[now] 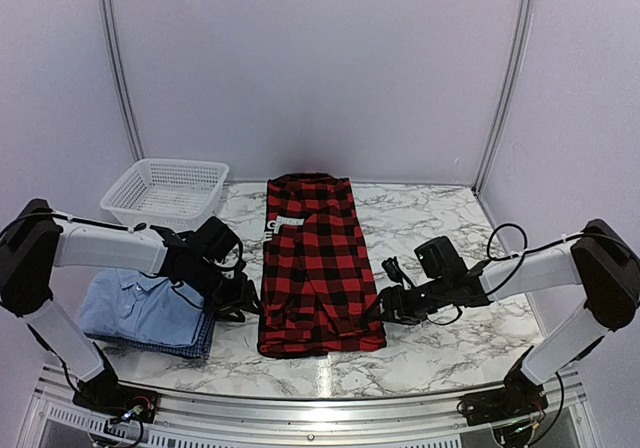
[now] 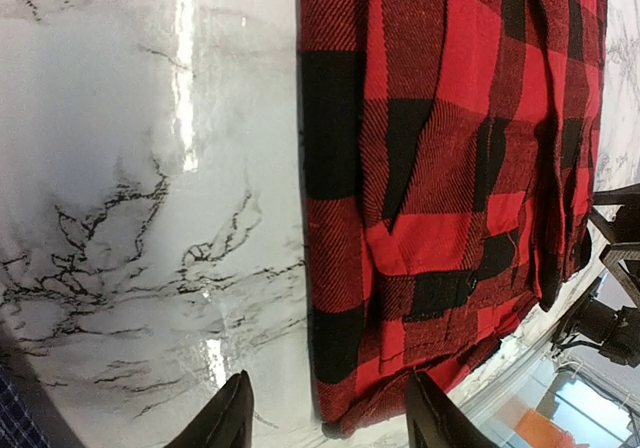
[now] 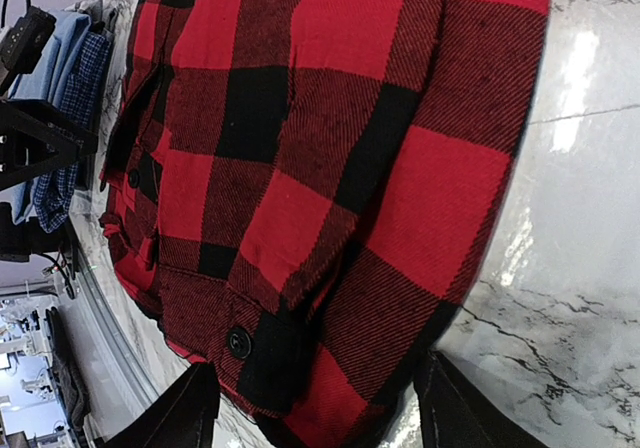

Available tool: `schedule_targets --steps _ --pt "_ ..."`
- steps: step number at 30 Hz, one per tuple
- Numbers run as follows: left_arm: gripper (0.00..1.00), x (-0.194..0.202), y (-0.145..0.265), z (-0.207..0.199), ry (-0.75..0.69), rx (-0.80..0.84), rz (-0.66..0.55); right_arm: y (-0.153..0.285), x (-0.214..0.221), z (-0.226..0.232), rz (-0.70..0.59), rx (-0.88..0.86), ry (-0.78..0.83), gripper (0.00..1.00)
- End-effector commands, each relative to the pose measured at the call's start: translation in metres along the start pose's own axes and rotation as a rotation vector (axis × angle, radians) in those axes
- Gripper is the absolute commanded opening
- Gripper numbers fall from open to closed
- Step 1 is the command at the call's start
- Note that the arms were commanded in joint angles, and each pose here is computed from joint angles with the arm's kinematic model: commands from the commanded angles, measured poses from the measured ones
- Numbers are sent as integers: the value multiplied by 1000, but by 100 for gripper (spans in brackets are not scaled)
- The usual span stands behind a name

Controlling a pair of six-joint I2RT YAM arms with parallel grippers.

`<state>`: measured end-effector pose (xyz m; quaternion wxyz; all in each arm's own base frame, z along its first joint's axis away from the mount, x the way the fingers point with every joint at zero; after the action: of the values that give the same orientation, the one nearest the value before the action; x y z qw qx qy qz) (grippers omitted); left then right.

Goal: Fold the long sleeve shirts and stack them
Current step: Adjust the rectangle-folded shirt at the center of the board, then pick up the rectangle-folded shirt from the center of the board.

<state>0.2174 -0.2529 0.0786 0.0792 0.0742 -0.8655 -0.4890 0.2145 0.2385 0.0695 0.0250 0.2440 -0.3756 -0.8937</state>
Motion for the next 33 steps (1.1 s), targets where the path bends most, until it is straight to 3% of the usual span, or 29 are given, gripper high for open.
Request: schedule_targets --steps 1,14,24,33 --pt "54 -6 -4 -9 -30 -6 -15 -4 8 -3 45 22 -25 66" --pt "49 7 -28 -2 -27 -48 21 -6 45 0 116 20 -68 65" --pt "43 12 -40 -9 -9 -19 45 -17 27 9 84 -44 -72 61" --pt "28 16 -48 -9 40 34 71 -25 30 10 94 -91 -92 50"
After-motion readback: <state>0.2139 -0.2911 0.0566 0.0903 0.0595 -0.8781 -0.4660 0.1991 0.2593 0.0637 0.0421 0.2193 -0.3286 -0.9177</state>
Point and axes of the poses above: each gripper's point midway between its finger pads, its own y axis back along the fingers, its own z axis along the line the jaws close on, x = y × z, the point moved 4 cm from there along y, back along the fingers, and after that the axes turned 10 degrees about y, right-handed, at the moved point
